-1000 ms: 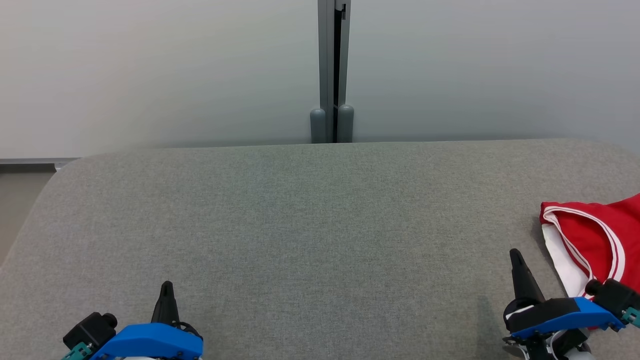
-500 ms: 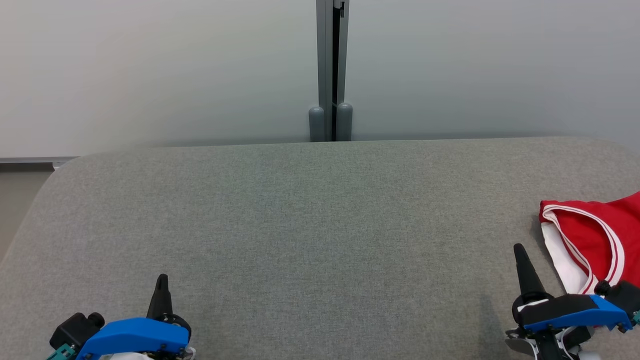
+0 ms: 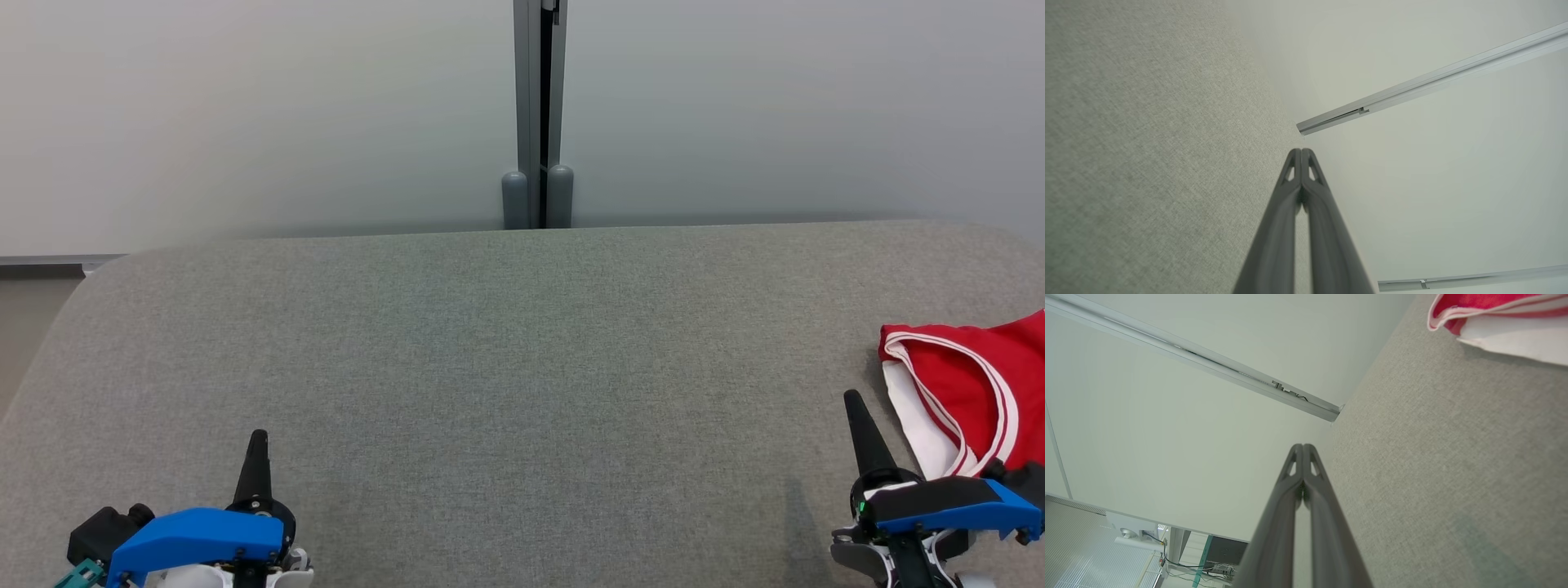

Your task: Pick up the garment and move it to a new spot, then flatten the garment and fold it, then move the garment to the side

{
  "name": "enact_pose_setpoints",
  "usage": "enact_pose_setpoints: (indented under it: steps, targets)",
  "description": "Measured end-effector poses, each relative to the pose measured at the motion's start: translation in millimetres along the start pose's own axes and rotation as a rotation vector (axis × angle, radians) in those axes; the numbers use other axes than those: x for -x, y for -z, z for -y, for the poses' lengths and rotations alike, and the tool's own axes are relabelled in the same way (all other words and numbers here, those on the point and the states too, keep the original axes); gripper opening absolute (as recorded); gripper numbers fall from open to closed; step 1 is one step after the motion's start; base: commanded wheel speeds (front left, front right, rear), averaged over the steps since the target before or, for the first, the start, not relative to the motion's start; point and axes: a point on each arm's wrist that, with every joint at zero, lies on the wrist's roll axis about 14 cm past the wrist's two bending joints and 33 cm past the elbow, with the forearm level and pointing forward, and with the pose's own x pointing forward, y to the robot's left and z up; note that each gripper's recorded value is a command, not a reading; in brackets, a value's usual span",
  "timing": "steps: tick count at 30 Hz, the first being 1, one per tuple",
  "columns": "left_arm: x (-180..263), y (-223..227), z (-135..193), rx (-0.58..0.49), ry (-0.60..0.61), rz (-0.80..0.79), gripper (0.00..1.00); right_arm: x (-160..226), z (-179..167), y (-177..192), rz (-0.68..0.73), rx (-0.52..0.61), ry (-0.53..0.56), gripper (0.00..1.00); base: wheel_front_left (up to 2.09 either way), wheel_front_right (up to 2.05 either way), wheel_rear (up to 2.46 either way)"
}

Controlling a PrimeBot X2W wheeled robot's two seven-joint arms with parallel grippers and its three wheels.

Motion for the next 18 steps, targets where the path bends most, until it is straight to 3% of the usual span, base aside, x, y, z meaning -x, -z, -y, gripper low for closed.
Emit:
enact_pose_setpoints:
  steps: [18]
  targets:
    - [-5.3, -9.6, 15.0, 0.172, 0.064, 0.005, 0.0, 1.0, -3.9, -4.8, 0.001, -0.164, -0.018, 0.0, 0.0, 0.0, 0.0]
